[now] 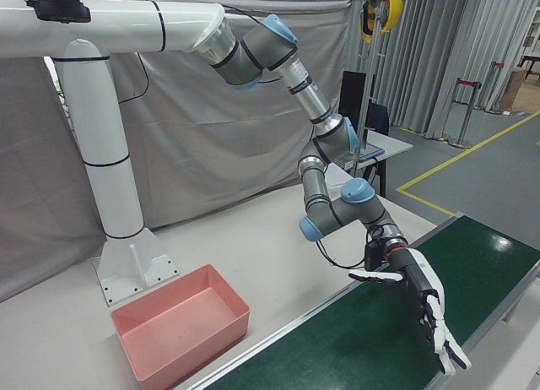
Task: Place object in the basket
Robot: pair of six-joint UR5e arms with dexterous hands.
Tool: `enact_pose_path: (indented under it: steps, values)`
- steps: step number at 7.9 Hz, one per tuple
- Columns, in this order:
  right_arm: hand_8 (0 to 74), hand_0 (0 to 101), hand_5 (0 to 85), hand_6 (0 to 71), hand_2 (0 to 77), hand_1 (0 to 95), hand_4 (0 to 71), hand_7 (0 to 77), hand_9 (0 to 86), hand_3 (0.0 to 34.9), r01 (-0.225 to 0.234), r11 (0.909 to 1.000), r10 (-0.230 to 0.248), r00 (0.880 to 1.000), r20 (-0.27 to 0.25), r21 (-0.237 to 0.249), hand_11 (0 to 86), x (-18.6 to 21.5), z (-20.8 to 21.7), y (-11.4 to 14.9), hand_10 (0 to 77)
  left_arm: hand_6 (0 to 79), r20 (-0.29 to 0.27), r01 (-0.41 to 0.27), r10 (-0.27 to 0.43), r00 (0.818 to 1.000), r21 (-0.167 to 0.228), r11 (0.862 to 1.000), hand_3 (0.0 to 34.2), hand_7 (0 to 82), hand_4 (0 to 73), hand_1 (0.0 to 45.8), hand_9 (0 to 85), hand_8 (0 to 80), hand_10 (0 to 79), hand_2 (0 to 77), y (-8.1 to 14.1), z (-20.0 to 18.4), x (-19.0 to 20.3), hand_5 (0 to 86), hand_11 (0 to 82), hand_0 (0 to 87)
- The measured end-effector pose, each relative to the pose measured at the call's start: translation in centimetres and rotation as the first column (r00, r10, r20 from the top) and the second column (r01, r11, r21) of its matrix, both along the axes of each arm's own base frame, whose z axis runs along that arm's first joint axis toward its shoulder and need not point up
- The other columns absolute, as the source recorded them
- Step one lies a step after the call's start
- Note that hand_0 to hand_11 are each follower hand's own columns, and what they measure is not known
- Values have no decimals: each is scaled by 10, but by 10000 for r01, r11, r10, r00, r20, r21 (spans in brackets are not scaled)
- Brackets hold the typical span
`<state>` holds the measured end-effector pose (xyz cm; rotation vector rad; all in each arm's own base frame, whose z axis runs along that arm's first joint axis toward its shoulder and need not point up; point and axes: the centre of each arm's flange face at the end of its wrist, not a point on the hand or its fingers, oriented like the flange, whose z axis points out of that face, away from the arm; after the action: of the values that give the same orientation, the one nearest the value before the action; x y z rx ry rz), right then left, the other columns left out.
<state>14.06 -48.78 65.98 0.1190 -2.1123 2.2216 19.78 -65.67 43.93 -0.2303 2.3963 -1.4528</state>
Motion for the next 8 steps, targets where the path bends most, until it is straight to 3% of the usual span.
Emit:
enact_pose_path:
  steps: [8]
  values:
    - [0,2,0,0,5,0,0,5,0,0,-8,10000,8,10000,0,9,0,0,0,0,0,5,15,-2,2,10000,-12,10000,23,16,131,44,98,76,11,5,0,1,0,147,38,636]
